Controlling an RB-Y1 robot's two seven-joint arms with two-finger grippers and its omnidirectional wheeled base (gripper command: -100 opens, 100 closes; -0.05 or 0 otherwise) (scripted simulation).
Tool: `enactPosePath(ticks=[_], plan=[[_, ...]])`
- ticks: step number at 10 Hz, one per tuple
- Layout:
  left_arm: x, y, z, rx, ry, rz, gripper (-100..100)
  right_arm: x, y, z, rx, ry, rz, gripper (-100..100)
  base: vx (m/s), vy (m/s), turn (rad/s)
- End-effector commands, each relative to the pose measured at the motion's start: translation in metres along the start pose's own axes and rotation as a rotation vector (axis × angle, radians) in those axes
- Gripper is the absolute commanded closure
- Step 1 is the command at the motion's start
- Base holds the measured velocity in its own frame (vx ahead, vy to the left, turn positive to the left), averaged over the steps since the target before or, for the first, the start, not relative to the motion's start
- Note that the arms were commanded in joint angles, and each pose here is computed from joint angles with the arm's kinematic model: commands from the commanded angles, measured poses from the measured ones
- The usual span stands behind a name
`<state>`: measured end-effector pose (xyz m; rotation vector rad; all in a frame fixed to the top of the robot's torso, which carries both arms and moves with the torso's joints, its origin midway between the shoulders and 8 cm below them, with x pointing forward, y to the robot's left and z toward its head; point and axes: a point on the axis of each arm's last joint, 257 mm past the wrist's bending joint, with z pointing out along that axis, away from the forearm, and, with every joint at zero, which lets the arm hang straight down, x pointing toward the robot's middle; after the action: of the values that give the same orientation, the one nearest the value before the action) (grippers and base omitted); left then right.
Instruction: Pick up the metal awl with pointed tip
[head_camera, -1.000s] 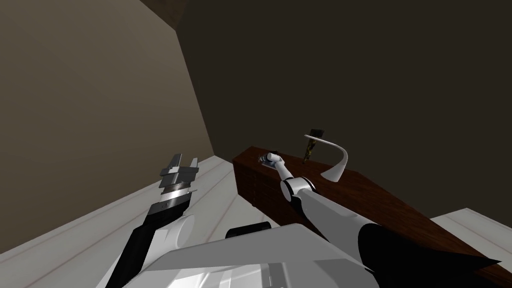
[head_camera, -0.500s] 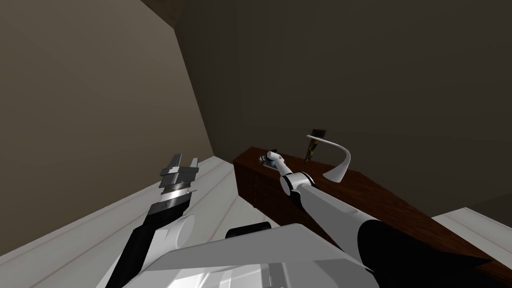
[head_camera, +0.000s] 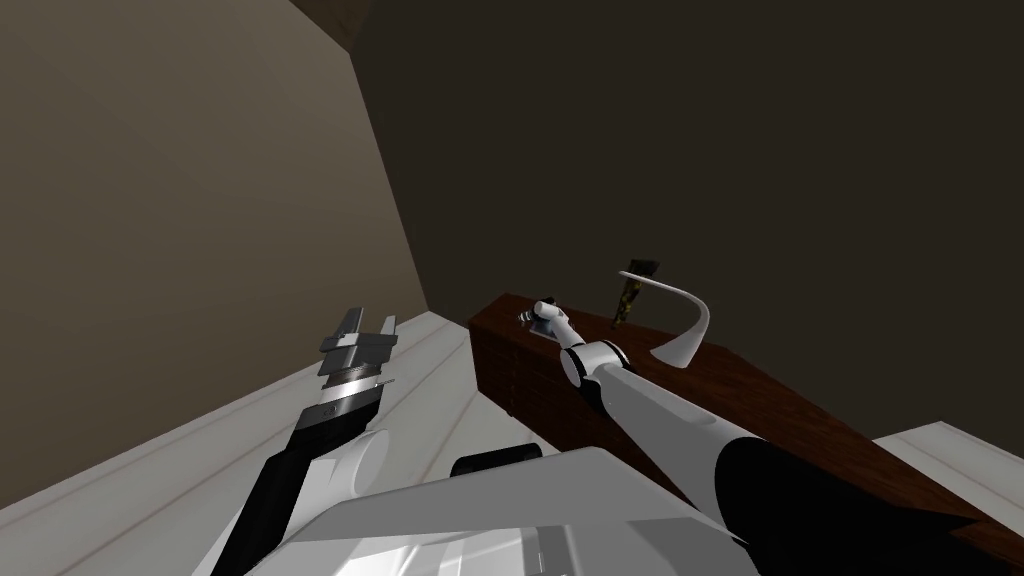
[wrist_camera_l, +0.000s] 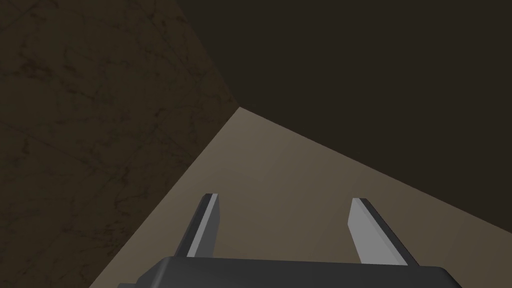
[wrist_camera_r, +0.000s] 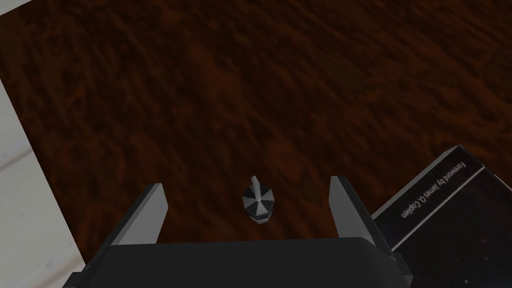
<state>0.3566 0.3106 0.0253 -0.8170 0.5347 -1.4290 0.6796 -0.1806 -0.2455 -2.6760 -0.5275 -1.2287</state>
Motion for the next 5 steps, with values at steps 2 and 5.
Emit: enactPosePath(ticks=[2,5], plan=[[0.0,0.0,0.0,0.0,0.0,0.0,0,-0.0012,-0.0024,0.0048,-0.025,-0.004,0.024,-100,-0.002,-0.094,0.136],[0.0,0.0,0.0,0.0,0.0,0.0,0,-0.0025,-0.0062,0.0101,-0.053,-0.005,0.044,-100,-0.008,-0.091,0.116]])
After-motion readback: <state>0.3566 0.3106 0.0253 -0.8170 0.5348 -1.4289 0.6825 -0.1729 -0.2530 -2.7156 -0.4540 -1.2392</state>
